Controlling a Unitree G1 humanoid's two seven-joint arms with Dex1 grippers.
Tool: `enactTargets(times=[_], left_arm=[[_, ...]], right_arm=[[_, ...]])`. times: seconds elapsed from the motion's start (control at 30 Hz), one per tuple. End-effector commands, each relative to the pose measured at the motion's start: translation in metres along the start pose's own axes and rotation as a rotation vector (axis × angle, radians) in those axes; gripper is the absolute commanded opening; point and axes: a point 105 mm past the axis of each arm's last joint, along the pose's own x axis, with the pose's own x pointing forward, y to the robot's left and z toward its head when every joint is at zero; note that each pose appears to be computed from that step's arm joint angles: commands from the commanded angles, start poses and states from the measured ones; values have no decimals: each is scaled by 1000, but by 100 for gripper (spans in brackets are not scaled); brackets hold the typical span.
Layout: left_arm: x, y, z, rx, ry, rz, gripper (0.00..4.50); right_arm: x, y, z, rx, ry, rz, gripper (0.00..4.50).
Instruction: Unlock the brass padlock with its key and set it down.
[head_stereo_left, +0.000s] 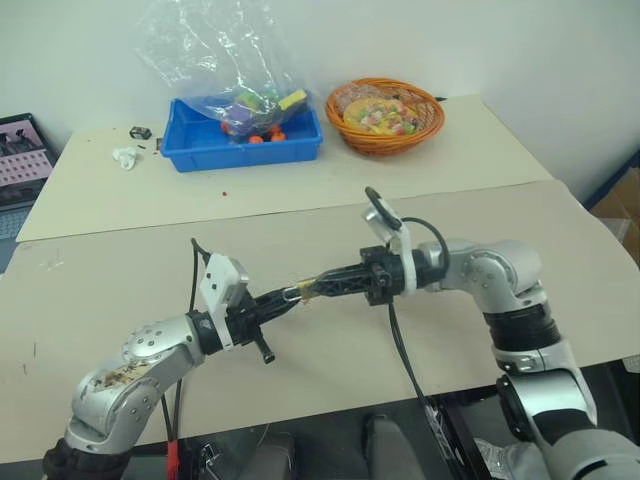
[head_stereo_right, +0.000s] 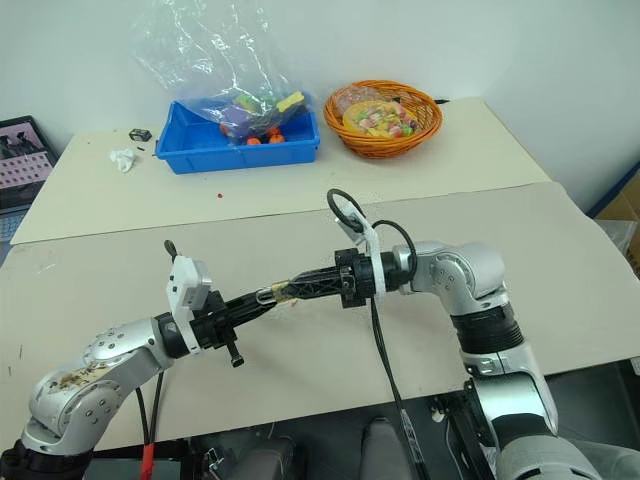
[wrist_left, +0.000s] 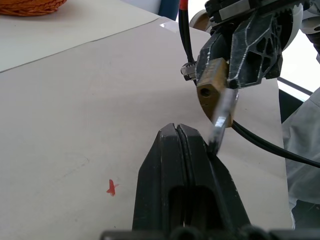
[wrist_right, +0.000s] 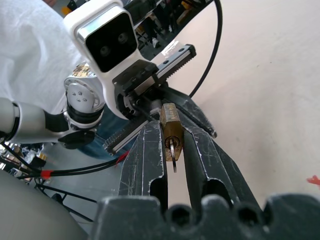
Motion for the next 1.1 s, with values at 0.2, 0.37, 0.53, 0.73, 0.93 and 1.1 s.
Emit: enactTargets(times=[0.2,0.37,0.53,0.73,0.93,1.1], left_arm=[[-3,6,9,34,-34,23,5],[-2,5,9,37,-32,25,5],[-2,5,9,38,-30,26,5],[-1,3,10,38,-32,23,5],[-3,5,10,36,-28,30,5],[-3,5,11,40,-33,37,5]], right_arm=[[1,-4,18,-54,-43,-32,24],[2,-6,17,-54,-39,-39,24],[2,-14,17,-43,-46,-80,24],[-4,-24,23,-36,-66,-114,24],[-12,-15,37,-49,-99,-62,24],[-14,-13,39,-59,-100,-55,24]])
